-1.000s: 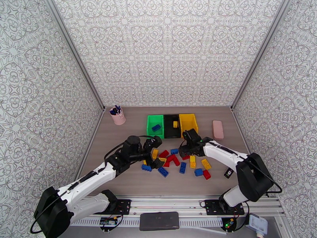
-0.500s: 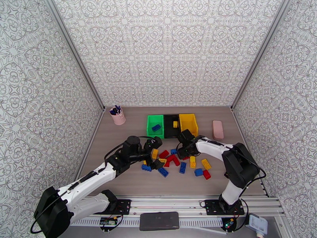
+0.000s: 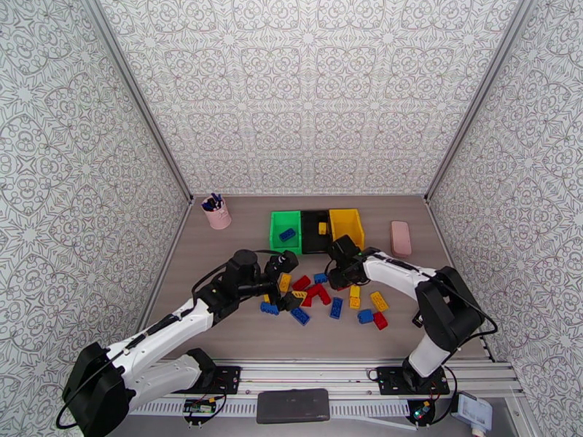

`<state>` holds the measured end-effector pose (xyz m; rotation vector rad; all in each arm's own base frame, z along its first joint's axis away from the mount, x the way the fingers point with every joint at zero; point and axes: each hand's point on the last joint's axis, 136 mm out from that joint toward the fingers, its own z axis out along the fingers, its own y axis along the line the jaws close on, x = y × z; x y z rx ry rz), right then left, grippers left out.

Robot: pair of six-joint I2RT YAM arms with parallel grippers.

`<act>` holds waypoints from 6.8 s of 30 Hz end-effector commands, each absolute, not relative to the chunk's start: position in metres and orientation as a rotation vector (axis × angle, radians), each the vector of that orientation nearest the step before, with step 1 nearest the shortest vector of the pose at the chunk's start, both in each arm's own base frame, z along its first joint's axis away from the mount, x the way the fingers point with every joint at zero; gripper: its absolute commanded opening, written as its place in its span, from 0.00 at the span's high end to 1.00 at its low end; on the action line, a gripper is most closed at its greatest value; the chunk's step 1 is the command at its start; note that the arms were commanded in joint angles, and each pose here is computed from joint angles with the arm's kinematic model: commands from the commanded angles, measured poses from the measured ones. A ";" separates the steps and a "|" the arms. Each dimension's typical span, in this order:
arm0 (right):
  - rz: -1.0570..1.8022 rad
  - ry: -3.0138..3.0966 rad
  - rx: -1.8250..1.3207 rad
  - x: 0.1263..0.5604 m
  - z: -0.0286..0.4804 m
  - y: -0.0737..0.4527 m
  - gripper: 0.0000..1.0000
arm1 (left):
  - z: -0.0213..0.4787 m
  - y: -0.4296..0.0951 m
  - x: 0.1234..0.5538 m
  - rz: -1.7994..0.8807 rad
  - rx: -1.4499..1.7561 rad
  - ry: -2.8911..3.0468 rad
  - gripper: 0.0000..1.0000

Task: Sort the legos into containers by color

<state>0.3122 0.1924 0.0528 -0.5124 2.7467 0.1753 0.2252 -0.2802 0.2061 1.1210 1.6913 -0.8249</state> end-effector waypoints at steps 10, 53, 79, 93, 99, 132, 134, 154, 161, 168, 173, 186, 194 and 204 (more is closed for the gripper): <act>0.098 2.352 -0.188 0.420 0.160 0.169 0.52 | 0.216 -0.286 0.240 -0.845 0.979 1.634 0.00; 0.136 2.559 0.257 0.295 0.093 0.111 0.17 | 0.210 -0.302 0.194 -0.971 1.249 1.505 0.00; 0.135 2.747 0.226 0.272 0.029 0.140 0.54 | 0.207 -0.301 0.191 -0.941 1.256 1.502 0.00; 0.189 2.620 0.166 0.301 0.080 0.152 0.68 | 0.214 -0.291 0.193 -0.882 1.204 1.523 0.00; 0.267 2.459 0.038 0.353 0.132 0.186 0.68 | 0.214 -0.281 0.198 -0.819 1.137 1.536 0.00; 0.438 2.195 -0.225 0.504 0.186 0.280 0.31 | 0.203 -0.232 0.264 -0.559 0.606 1.845 0.00; 0.471 2.151 -0.256 0.490 0.200 0.278 0.26 | 0.198 -0.228 0.270 -0.558 0.515 1.907 0.00; 0.607 1.912 -0.924 0.330 0.232 0.260 0.11 | 0.103 -0.170 0.265 -0.053 -0.376 2.561 0.09; 0.590 1.932 -0.941 0.327 0.226 0.256 0.11 | 0.076 -0.166 0.264 0.034 -0.403 2.646 0.18; 0.593 1.933 -0.943 0.328 0.225 0.258 0.11 | 0.054 -0.163 0.264 0.004 -0.434 2.700 0.23; 0.575 1.940 -0.911 0.332 0.223 0.255 0.11 | 0.042 -0.164 0.265 0.002 -0.425 2.739 0.26; 0.583 1.934 -0.899 0.332 0.228 0.255 0.11 | 0.028 -0.165 0.260 0.013 -0.435 2.799 0.58; 0.575 1.917 -0.894 0.330 0.236 0.253 0.11 | 0.047 -0.159 0.266 0.035 -0.417 2.745 0.69; 0.492 1.819 -0.786 0.323 0.254 0.230 0.11 | 0.137 -0.205 0.342 -0.215 -0.219 2.404 0.69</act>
